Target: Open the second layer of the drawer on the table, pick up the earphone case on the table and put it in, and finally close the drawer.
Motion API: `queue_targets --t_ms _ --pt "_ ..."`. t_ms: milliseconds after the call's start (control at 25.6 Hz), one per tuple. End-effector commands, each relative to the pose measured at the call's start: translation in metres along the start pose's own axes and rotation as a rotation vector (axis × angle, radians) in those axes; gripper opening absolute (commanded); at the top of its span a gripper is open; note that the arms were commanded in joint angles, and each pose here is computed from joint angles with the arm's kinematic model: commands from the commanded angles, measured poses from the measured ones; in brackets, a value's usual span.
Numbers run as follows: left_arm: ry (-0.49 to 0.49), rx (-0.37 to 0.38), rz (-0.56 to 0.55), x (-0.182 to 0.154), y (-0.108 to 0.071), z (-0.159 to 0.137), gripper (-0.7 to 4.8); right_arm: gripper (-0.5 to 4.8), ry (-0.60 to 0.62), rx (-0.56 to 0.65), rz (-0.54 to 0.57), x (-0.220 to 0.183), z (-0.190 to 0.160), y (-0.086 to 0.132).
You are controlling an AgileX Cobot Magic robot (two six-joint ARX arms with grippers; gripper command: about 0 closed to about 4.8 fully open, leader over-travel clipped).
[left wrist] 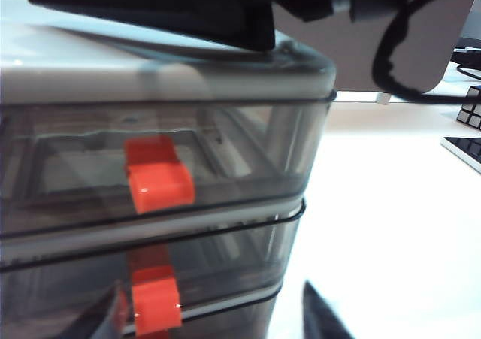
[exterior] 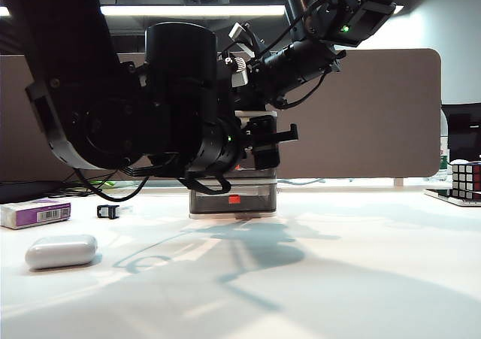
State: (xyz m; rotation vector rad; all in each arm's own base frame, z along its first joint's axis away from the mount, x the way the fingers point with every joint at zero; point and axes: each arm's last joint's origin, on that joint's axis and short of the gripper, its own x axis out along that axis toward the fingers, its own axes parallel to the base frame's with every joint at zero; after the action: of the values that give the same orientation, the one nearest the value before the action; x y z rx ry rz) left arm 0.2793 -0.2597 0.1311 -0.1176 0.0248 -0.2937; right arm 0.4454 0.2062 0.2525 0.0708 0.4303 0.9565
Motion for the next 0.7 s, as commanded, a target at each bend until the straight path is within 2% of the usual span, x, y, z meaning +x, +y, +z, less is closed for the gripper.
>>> queue_targets --t_ms 39,156,195,351,702 --pt "0.004 0.006 0.009 0.0054 -0.0012 -0.0066 2.63 -0.05 0.025 0.017 0.001 -0.0002 -0.0022 0.0007" --pt "0.005 0.011 0.012 0.0079 -0.002 -0.0113 1.69 -0.05 0.026 0.018 0.005 -0.0002 -0.0023 0.0008" --pt "0.0 0.022 0.016 0.0085 -0.0024 -0.0123 1.58 -0.05 0.026 0.018 0.007 -0.0002 -0.0023 0.0009" --pt "-0.004 0.048 0.089 0.0088 -0.0001 -0.0144 1.55 -0.05 0.026 0.017 0.007 -0.0002 -0.0023 0.0009" --pt "-0.007 0.127 0.104 0.0098 0.0001 -0.0131 1.56 -0.05 0.027 0.001 0.01 -0.0002 -0.0026 0.001"
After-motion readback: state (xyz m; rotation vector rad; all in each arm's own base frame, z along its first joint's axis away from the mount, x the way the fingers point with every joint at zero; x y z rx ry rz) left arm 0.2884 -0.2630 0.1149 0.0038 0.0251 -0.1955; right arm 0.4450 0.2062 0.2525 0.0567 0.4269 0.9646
